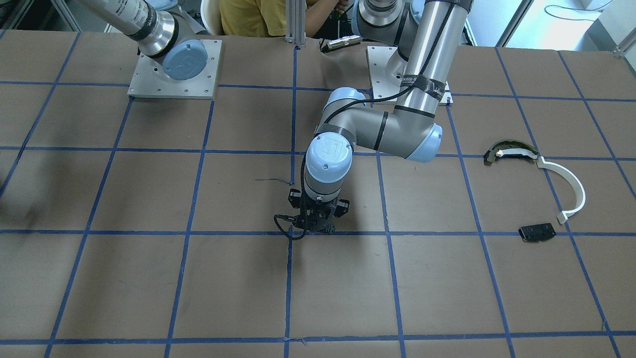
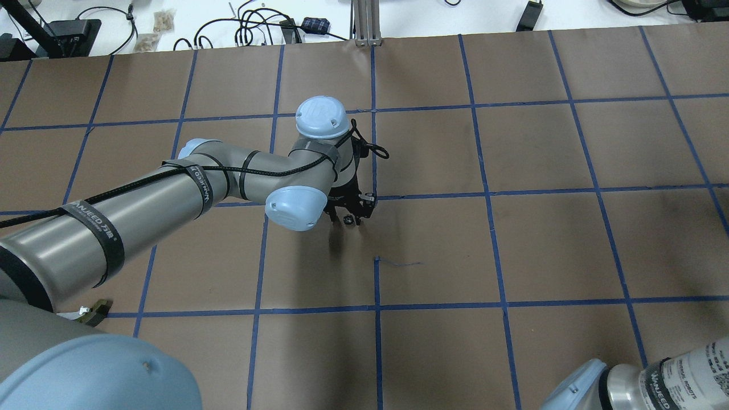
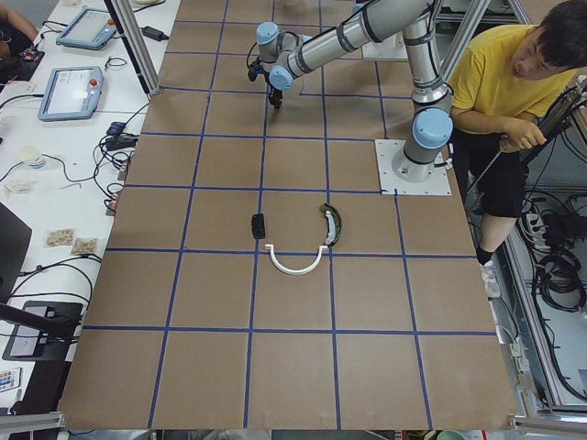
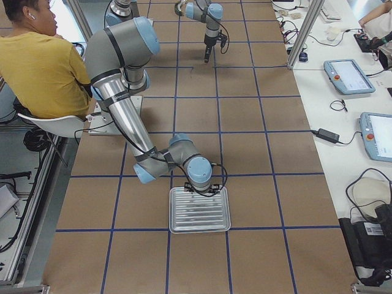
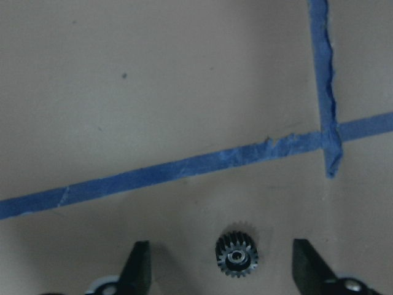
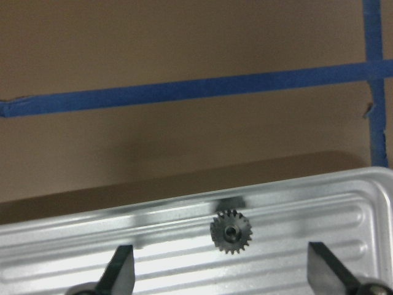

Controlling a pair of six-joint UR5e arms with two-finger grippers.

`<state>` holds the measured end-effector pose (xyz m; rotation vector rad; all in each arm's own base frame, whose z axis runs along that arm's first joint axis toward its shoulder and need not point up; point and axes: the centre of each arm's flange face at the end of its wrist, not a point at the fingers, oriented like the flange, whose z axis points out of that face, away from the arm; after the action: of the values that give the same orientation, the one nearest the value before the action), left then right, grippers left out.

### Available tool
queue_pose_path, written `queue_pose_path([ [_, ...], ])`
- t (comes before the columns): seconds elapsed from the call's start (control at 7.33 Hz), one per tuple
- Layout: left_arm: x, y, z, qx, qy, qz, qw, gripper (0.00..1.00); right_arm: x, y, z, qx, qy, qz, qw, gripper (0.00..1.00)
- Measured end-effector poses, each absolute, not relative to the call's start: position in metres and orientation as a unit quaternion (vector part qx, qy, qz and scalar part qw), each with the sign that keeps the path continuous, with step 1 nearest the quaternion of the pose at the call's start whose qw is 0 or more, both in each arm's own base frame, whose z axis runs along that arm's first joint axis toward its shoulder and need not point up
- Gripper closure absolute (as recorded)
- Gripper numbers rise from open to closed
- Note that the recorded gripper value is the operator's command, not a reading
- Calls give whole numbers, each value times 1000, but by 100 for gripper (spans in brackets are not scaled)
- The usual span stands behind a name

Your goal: Place bearing gear from tray to pile

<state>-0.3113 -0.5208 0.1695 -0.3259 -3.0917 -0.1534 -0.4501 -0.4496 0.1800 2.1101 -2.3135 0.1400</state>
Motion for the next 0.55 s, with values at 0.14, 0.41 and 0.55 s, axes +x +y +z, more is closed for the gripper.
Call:
queue_pose_path([
  [0.14,-312,-521,170,-105,-993,-49,14,100,-450,-450,177,673,-738,45,1,1],
  [0.41,-312,-521,172,-106,-993,-47,12,100,-450,-450,170,674,-738,46,-4,23],
  [0.55,-310,-523,179,-106,-993,-42,10,100,-449,-450,169,673,-738,47,-8,26],
])
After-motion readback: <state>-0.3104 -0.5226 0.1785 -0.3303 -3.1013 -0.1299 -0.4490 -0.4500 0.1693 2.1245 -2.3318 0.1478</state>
